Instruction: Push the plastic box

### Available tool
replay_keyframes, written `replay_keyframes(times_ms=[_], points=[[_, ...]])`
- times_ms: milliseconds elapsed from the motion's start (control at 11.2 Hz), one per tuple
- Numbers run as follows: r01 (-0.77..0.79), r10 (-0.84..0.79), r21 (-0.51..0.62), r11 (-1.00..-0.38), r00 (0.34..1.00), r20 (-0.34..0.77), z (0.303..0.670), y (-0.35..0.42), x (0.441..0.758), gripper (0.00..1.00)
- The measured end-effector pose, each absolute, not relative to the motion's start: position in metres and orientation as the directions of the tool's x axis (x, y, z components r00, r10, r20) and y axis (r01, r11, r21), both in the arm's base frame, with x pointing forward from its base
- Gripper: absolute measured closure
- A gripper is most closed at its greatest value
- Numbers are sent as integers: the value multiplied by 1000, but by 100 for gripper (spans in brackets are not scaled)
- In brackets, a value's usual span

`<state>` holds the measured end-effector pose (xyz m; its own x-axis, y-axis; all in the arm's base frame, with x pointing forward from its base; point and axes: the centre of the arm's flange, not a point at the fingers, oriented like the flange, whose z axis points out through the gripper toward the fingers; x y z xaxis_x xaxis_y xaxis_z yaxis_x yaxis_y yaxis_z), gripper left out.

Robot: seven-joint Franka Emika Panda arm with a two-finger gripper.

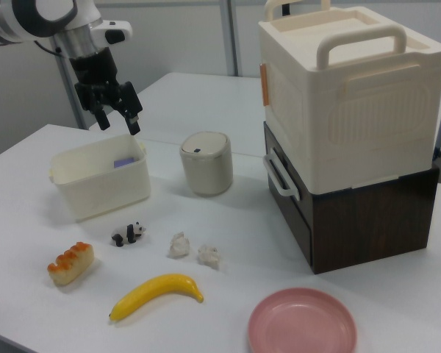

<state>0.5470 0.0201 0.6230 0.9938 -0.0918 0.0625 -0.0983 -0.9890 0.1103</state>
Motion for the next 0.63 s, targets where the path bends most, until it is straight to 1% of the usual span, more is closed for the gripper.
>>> replay_keyframes(times_ms=[89,268,626], points=[[-157,-153,76,-985,986,61,622,17,547,0],[-207,-204,39,-978,977,53,621,4,547,0],[-204,-202,28,-979,978,56,615,-1,550,0]])
